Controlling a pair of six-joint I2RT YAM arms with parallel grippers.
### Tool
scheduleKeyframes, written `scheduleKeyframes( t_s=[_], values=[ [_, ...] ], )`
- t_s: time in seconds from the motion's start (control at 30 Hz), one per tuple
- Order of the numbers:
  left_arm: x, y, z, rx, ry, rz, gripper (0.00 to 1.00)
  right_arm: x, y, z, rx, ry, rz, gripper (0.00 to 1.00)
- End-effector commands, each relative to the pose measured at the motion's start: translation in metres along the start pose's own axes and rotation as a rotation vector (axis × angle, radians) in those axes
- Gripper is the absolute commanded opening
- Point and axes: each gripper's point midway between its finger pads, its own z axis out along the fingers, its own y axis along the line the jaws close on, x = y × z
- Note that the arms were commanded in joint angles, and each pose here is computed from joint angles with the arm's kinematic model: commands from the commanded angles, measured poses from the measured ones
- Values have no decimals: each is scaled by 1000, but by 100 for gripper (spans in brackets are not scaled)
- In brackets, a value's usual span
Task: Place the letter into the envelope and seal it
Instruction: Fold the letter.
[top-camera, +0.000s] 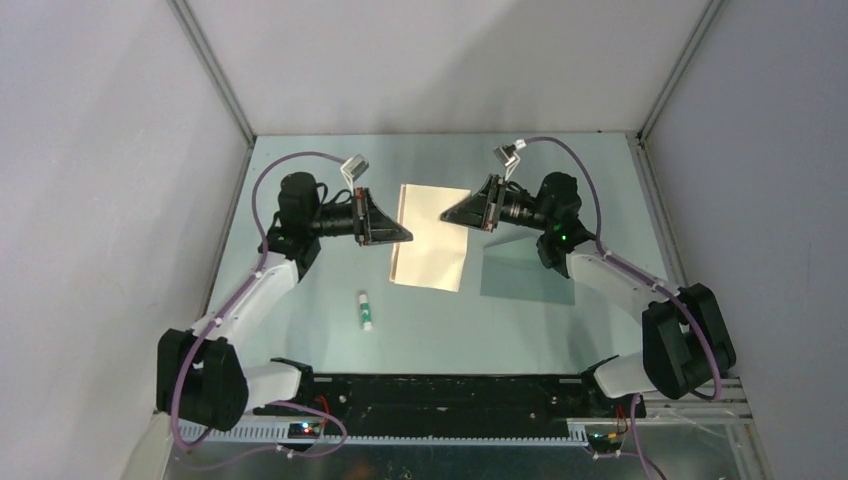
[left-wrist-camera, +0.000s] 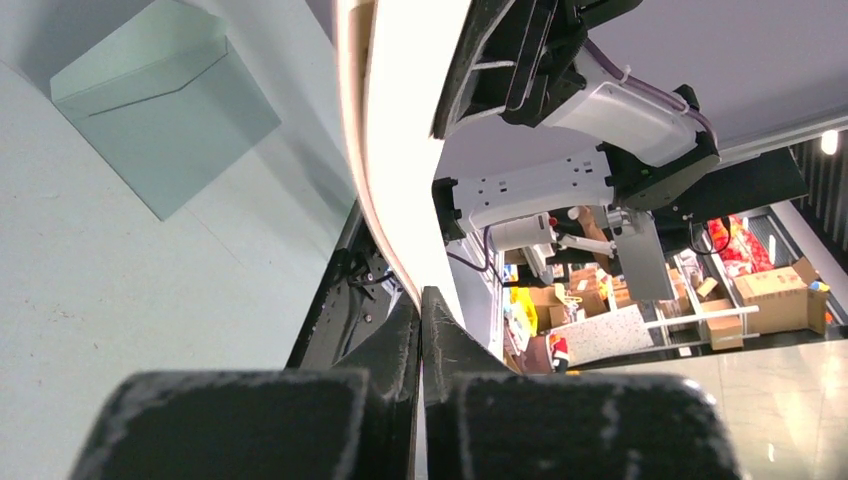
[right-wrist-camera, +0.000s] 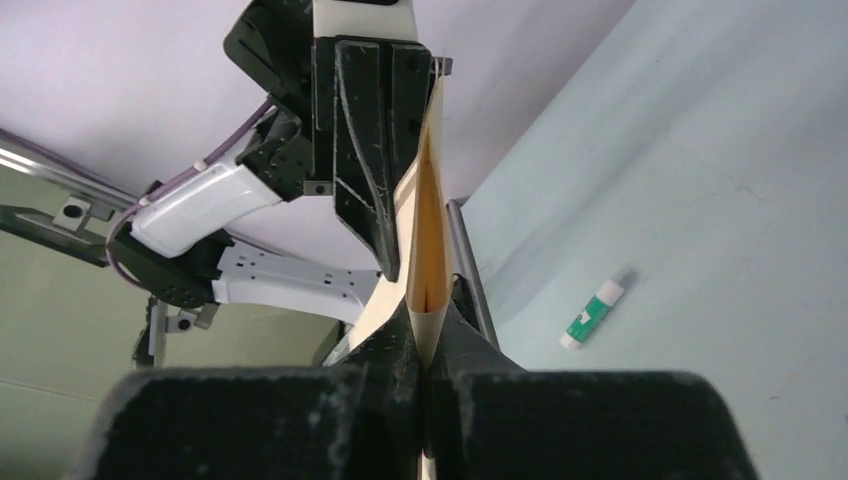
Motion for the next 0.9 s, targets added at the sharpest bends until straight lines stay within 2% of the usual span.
scheduleKeyframes(
  t_s=[0.0,0.03,0.1,0.17,0.3,0.33,0.37,0.4,0.43,0.47,0.53,0.57,0.67,0.73,0.77,0.87],
  values=[
    [-15,-22,0,39,-7,58,4,-12,11,4,17,-39,-63,0],
    [-16,-22,0,41,-11,59,12,-14,14,3,19,-49,-80,0],
    [-18,-24,1,55,-13,59,46,-18,16,1,34,-73,-93,0],
    [-17,-24,1,67,-12,47,63,-23,17,-1,43,-93,-99,0],
    [-17,-9,1,25,-25,-10,73,-29,8,-3,92,-128,-90,0],
    [-20,5,1,-42,-53,-44,73,-31,-2,-3,138,-146,-73,0],
    [-30,11,-4,-92,-88,18,73,-33,-14,-4,191,-167,-47,0],
    [-30,32,-11,-222,-134,-60,73,-30,-20,-3,221,-171,-46,0],
    [-38,40,-19,-294,-174,-31,73,-30,-37,-5,310,-201,-17,0],
    [-44,54,-32,-426,-255,-49,72,-23,-42,2,335,-196,-37,0],
    [-56,66,-54,-566,-380,-35,70,-16,-64,10,420,-235,-19,0],
    [-56,70,-61,-602,-414,-44,69,-19,-72,12,441,-290,7,0],
    [-63,69,-82,-689,-539,-24,62,0,-109,31,498,-335,91,0],
    [-58,70,-80,-679,-529,-37,59,9,-136,36,587,-393,121,0],
    [-51,74,-72,-651,-478,-63,57,13,-150,38,631,-426,134,0],
    [-30,83,-51,-570,-367,-154,43,22,-178,37,734,-460,174,0]
  ],
)
